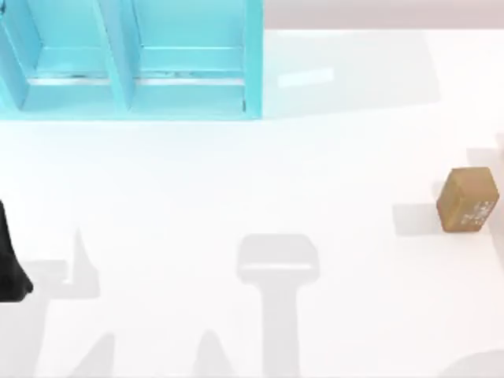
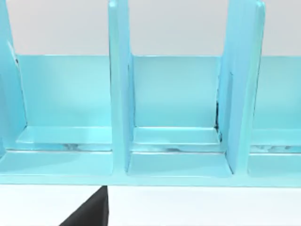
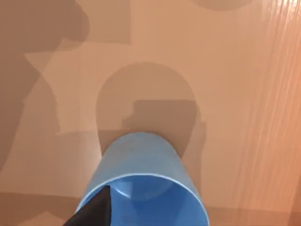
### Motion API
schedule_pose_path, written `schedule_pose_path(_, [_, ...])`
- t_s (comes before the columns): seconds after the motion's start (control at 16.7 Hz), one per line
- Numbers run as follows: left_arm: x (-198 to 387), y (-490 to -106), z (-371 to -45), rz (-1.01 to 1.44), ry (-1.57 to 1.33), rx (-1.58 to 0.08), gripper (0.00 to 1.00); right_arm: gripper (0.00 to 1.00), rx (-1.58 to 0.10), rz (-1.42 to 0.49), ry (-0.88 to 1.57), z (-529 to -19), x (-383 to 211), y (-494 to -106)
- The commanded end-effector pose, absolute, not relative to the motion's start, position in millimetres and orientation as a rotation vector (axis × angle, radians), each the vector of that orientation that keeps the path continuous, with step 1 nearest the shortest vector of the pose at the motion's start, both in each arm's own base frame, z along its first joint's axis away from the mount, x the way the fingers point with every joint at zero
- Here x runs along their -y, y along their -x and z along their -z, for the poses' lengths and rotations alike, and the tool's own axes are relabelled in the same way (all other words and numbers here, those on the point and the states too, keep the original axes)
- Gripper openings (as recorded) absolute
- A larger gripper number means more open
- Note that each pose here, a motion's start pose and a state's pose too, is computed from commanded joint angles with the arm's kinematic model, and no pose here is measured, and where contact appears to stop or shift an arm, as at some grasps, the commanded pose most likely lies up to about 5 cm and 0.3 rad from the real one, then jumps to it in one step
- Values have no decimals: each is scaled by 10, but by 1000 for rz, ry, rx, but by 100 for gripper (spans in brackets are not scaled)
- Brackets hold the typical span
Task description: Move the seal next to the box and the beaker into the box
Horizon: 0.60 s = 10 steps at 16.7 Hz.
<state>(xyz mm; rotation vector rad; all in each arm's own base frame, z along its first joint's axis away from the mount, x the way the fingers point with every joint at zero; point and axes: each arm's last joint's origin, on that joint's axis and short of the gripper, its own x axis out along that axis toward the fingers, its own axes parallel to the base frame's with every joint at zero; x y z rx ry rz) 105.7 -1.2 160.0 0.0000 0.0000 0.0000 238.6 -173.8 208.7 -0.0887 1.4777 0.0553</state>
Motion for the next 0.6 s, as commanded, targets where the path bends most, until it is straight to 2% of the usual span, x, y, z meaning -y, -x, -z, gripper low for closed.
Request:
schedule_pose_path(0.36, [12, -1057, -1600, 0, 0, 0, 100, 100, -1554, -40, 23, -2531, 1721, -2242])
schedule_pose_path(0.6, [12, -1057, -1600, 0, 0, 0, 100, 100, -1553, -10, -26, -2644, 1744, -2150])
